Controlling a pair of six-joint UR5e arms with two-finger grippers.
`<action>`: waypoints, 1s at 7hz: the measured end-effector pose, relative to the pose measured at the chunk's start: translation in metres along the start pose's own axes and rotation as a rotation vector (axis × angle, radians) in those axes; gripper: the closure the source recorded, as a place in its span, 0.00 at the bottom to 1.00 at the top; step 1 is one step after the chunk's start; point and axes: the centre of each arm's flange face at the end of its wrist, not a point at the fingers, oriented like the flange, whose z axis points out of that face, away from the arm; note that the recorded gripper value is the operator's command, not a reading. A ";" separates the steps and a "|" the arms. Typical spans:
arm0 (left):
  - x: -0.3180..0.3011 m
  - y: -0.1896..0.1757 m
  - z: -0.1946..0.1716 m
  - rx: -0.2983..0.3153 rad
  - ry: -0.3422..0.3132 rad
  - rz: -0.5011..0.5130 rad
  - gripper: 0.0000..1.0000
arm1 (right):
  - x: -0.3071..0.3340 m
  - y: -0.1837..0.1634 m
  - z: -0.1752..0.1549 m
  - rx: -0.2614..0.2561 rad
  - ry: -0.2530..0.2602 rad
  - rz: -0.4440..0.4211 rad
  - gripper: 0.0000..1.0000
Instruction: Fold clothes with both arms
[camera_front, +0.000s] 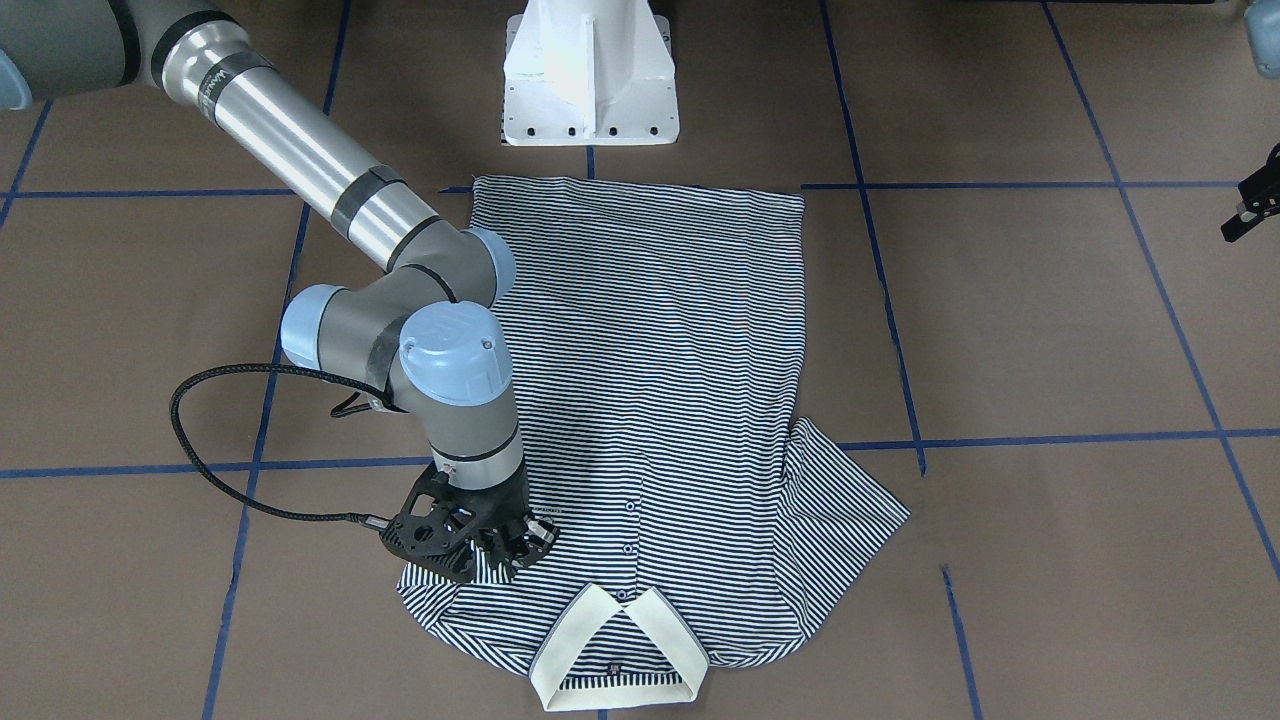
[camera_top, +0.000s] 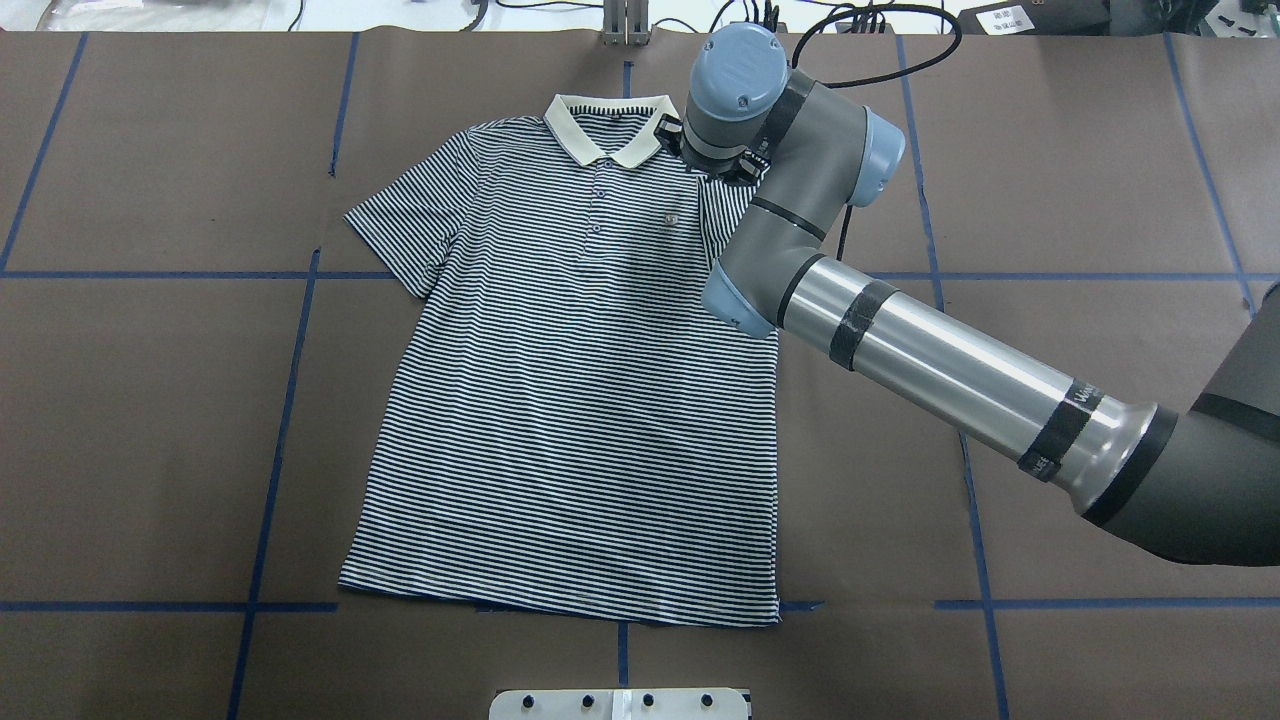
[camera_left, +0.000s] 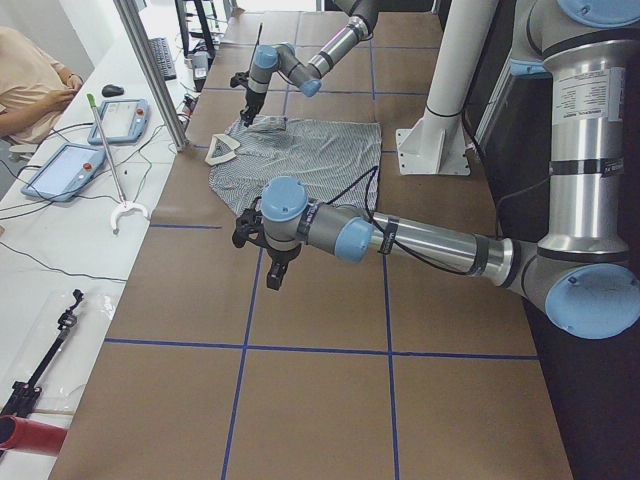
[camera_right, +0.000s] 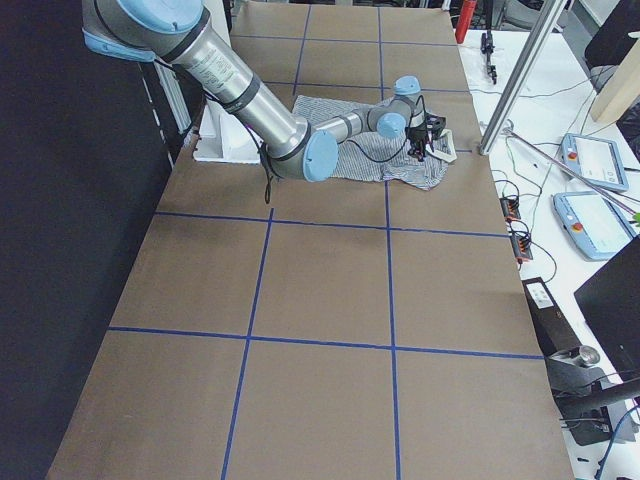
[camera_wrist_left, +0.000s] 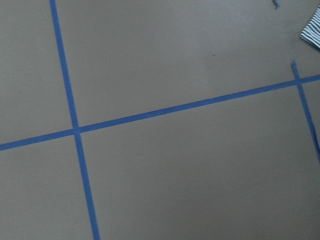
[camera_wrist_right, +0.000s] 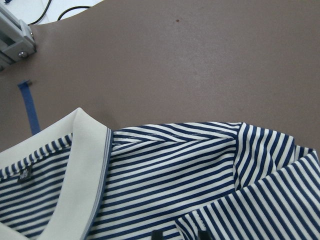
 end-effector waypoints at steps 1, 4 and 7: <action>0.020 -0.020 0.000 0.030 0.026 0.022 0.00 | -0.001 -0.001 -0.007 0.003 -0.016 -0.006 0.00; 0.119 -0.105 0.071 0.009 0.117 -0.088 0.05 | 0.021 -0.004 -0.049 -0.036 -0.105 -0.009 0.00; 0.217 -0.194 0.193 0.017 -0.039 -0.234 0.15 | 0.144 0.002 -0.106 -0.128 -0.179 -0.021 0.00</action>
